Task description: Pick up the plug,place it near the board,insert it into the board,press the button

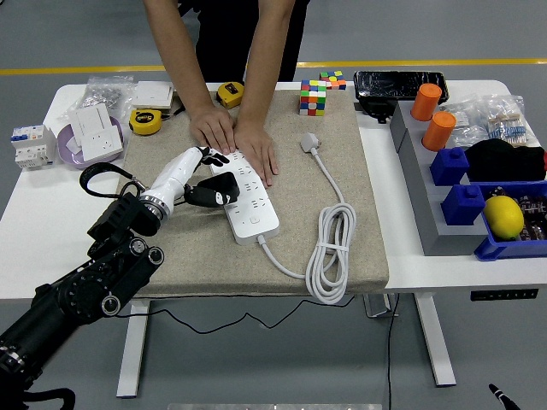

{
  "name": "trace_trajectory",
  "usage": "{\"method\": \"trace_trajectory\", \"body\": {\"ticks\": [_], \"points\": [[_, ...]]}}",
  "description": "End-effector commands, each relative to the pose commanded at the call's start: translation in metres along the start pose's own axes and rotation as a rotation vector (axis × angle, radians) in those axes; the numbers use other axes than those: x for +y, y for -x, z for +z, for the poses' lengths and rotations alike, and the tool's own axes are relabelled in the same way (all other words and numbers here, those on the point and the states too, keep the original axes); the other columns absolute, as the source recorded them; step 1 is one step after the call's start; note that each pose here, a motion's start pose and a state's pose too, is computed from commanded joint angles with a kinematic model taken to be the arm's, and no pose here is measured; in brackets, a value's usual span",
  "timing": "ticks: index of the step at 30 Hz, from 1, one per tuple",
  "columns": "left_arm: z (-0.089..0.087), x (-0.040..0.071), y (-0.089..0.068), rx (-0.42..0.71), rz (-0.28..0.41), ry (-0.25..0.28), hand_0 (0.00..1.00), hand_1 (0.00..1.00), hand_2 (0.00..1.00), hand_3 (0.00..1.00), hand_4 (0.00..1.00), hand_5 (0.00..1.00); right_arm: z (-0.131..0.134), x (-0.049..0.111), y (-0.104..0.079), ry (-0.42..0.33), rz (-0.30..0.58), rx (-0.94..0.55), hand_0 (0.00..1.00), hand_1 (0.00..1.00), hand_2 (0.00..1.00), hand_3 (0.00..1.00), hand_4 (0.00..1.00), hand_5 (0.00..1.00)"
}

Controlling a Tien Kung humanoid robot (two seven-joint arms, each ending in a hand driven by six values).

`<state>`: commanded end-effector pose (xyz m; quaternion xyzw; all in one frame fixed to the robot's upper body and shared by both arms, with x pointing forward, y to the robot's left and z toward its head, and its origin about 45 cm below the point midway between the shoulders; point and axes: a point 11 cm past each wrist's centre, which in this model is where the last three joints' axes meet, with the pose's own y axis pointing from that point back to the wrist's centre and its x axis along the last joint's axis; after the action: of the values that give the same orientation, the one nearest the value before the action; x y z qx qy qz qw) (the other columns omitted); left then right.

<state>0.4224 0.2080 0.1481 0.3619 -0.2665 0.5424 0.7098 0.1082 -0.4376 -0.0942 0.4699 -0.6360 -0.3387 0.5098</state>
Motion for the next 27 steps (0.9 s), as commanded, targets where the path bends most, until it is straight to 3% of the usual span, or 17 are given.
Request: {"method": "trace_trajectory", "body": {"ticks": [5, 6, 11, 12, 17, 18, 23, 24, 27], "points": [[0.0006, -0.0016, 0.002, -0.059, -0.002, -0.005, 0.709, 0.71, 0.598, 0.61, 0.998, 0.125, 0.0002, 0.0, 0.0, 0.0, 0.0, 0.001, 0.819, 0.738, 0.737, 0.767, 0.998, 0.946], [0.0004, -0.0018, 0.0025, -0.069, -0.003, -0.007, 0.732, 0.73, 0.62, 0.626, 0.998, 0.191, 0.0002, 0.0, 0.0, 0.0, 0.0, 0.001, 0.819, 0.738, 0.736, 0.767, 0.998, 0.946], [0.0008, -0.003, 0.0038, -0.113, -0.005, -0.009, 0.732, 0.73, 0.62, 0.626, 0.998, 0.191, 0.0004, 0.0, -0.0003, 0.001, 0.0, 0.002, 0.819, 0.738, 0.736, 0.767, 0.998, 0.946], [0.0007, -0.0032, 0.0037, -0.13, -0.005, -0.01, 0.741, 0.733, 0.656, 0.667, 0.998, 0.376, 0.0005, 0.0, -0.0004, 0.001, 0.001, 0.002, 0.819, 0.738, 0.736, 0.768, 0.998, 0.947], [-0.0003, -0.0034, 0.002, -0.214, 0.006, -0.013, 0.741, 0.733, 0.656, 0.667, 0.998, 0.376, 0.001, 0.0, -0.0007, 0.002, 0.001, 0.004, 0.819, 0.738, 0.736, 0.768, 0.998, 0.947], [-0.0004, -0.0033, 0.0018, -0.218, 0.007, -0.012, 0.714, 0.683, 0.618, 0.649, 0.998, 0.438, 0.001, 0.0, -0.0008, 0.002, 0.001, 0.005, 0.819, 0.738, 0.736, 0.768, 0.998, 0.947], [-0.0007, -0.0035, 0.0005, -0.235, 0.017, -0.012, 0.714, 0.683, 0.618, 0.649, 0.998, 0.438, 0.0011, 0.0, -0.0009, 0.002, 0.002, 0.005, 0.819, 0.738, 0.736, 0.768, 0.998, 0.947], [-0.0008, -0.0035, 0.0004, -0.237, 0.017, -0.012, 0.618, 0.602, 0.559, 0.588, 0.839, 0.433, 0.0011, 0.0, -0.0009, 0.001, 0.002, 0.005, 0.819, 0.738, 0.736, 0.767, 0.998, 0.948], [-0.0025, -0.0034, 0.0007, -0.255, 0.015, -0.02, 0.618, 0.602, 0.559, 0.588, 0.839, 0.433, 0.0009, 0.0001, -0.0015, 0.0, 0.004, 0.005, 0.819, 0.738, 0.736, 0.767, 0.998, 0.948]]}}
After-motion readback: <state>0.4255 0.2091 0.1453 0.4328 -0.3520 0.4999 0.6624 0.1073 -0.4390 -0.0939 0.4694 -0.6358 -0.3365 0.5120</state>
